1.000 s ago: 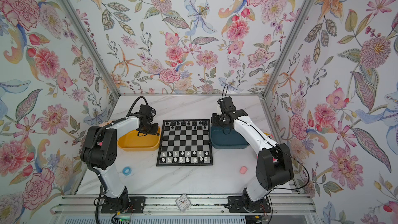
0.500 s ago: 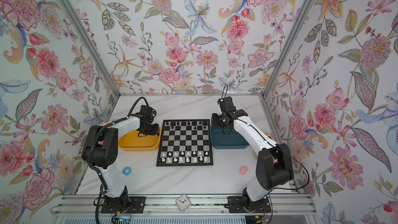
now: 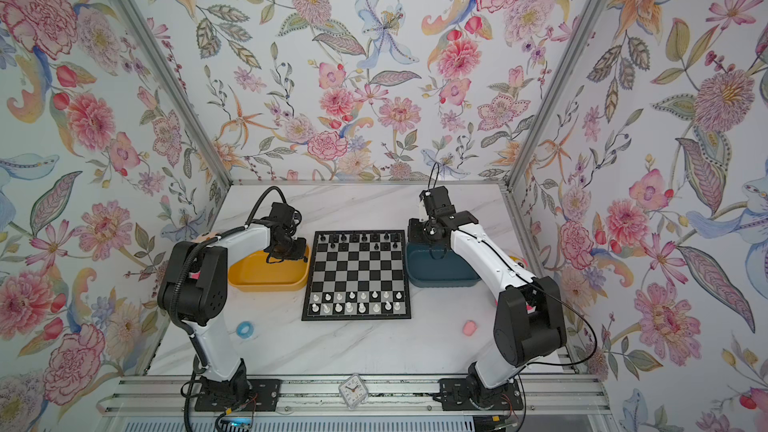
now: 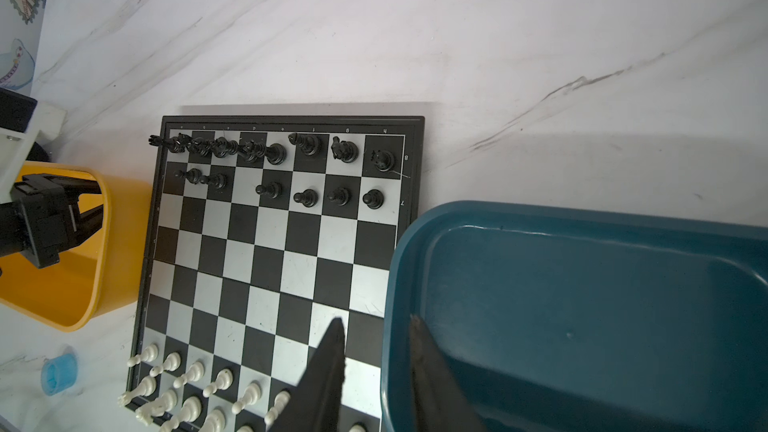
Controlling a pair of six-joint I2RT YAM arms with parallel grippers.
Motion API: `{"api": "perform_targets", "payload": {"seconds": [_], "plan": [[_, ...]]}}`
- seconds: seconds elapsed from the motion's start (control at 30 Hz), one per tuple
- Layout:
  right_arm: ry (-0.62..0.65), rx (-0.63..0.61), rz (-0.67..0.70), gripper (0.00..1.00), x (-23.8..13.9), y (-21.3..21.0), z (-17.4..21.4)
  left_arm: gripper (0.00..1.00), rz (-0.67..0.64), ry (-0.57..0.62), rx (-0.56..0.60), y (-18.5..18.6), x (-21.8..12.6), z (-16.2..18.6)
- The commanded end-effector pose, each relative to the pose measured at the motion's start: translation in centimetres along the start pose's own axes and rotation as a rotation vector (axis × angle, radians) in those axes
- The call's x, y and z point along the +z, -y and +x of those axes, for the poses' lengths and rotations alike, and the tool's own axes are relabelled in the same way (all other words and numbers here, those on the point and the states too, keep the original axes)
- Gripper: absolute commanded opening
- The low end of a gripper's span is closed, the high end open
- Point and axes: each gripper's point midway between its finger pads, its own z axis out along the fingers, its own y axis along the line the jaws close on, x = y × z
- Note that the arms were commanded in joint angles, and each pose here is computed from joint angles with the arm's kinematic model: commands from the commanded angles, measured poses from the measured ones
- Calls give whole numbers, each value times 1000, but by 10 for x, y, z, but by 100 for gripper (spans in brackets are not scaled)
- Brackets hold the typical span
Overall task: Set up the chess pieces on the board
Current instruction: 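Lower the left gripper into the yellow tray and close on a black pawn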
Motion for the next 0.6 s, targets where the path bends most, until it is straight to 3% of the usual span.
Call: {"api": "perform_targets", "payload": {"seconds": [0.0,0.57], "plan": [[1,6,-10,29,3,1,-3,2,-7,8,-17,-4,-5,-6],[17,-3,-29,28,0,-3,-2,0,-52,115,-16,-6,-58,-25]]}}
